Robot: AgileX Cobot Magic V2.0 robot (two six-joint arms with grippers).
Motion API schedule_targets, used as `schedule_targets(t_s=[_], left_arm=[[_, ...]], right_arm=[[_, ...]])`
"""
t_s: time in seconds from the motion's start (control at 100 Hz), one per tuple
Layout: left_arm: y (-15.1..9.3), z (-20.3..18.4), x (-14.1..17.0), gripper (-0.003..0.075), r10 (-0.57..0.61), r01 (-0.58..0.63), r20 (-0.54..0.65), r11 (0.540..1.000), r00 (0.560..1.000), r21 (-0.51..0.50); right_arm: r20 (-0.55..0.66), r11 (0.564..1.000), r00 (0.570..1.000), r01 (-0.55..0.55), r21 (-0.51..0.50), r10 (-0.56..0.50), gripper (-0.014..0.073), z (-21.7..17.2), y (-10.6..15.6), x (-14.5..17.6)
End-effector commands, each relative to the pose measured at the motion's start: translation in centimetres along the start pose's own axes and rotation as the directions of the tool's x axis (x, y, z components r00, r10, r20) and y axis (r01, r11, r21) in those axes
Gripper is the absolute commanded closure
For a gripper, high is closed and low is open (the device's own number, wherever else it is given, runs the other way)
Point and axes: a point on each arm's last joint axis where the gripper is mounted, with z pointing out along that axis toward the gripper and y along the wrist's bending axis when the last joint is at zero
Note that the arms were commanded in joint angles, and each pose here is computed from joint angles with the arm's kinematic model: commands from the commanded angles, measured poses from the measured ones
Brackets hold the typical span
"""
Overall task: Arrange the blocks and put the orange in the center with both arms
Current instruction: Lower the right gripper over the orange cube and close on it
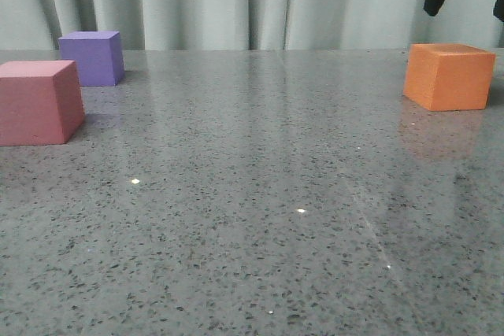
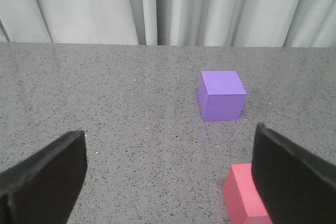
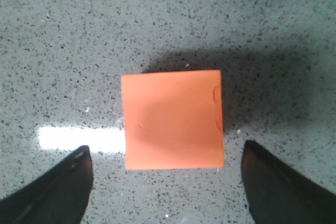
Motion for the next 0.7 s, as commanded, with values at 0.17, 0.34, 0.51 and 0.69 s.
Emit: schedule_targets(t_s=[0.17,0.34,0.51,0.69], left_arm=[[-0.1,-0.3,-1.4,0.0122,-0.018,0.017,0.092,1.000,0.996,0.011],[-0.1,-0.3,-1.4,0.0122,-0.018,0.017,0.092,1.000,0.996,0.011],[-0.1,-0.3,-1.4,0.0122,-0.018,0.017,0.092,1.000,0.996,0.011],[-0.1,-0.3,-1.4,0.0122,-0.018,0.017,0.092,1.000,0.996,0.011]], right_arm=[[0.077,1.000,0.997,0.020,0.002,-0.020,0.0015,-1.7,0.1,-0.6],[0.059,1.000,0.998,0.017,0.005,-0.018,0.0015,-0.6,0.1,-0.8],[0.035,1.000,0.999,0.015,0.008,-0.015,0.0015,0.6,0.0,-1.0],[0.018,1.000,1.000,0.013,0.010,-0.013,0.0015,1.7,-0.1,-1.2]])
